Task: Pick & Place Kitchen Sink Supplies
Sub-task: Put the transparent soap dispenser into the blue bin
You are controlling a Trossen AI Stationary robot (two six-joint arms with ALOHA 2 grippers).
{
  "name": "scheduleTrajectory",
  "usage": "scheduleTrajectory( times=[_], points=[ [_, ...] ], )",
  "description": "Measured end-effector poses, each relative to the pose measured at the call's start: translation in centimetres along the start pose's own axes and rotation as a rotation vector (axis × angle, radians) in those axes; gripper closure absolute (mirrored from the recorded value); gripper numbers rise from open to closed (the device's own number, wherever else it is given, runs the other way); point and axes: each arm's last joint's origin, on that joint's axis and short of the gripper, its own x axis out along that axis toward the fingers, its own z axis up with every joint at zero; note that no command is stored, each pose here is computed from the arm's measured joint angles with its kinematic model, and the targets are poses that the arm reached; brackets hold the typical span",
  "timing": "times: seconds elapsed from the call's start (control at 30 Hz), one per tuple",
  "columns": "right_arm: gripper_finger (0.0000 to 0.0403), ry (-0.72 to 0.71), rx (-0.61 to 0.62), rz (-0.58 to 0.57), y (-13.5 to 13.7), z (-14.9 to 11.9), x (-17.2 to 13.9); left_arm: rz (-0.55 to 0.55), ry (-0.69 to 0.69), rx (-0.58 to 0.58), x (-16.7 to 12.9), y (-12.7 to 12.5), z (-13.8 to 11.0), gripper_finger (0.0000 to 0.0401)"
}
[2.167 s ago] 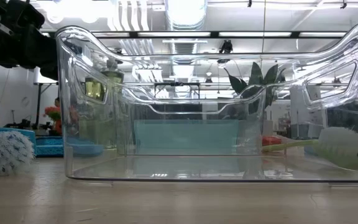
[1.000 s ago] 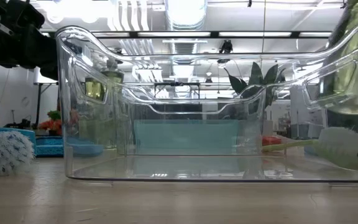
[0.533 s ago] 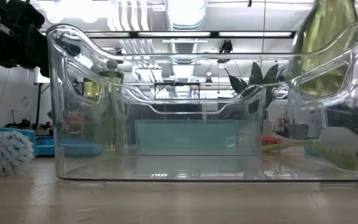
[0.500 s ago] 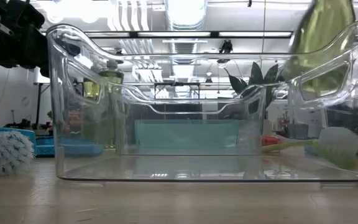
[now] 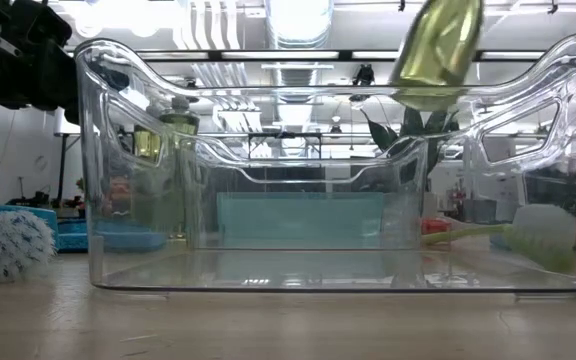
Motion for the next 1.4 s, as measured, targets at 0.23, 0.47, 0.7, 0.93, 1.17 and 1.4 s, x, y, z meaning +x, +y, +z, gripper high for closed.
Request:
scheduleTrajectory(
  times=[0.23, 0.47, 0.7, 0.93, 1.17, 1.4],
  points=[
    [0.0290, -0.024, -0.167, -0.056, 1.9, 3.1, 1.8, -0.001, 0.000, 0.000, 0.0, 0.0, 0.0, 0.0401],
    [0.0292, -0.030, -0.254, -0.126, 2.1, 6.9, 4.2, 0.000, 0.001, 0.000, 0.0, 0.0, 0.0, 0.0401],
    [0.0288, -0.035, -0.268, -0.180, 0.5, 10.4, 6.4, 0.000, 0.001, 0.000, 0.0, 0.0, 0.0, 0.0401],
    [0.0290, 0.030, -0.242, -0.235, -2.9, 12.6, 9.5, 0.000, 0.001, 0.000, 0.0, 0.0, 0.0, 0.0401],
    [0.0291, 0.031, -0.203, -0.225, -6.3, 14.6, 11.6, 0.000, 0.002, 0.000, 0.0, 0.0, 0.0, 0.0401],
    [0.0286, -0.040, -0.161, -0.232, -10.0, 16.2, 12.0, 0.000, 0.003, 0.000, 0.0, 0.0, 0.0, 0.0401]
  ],
)
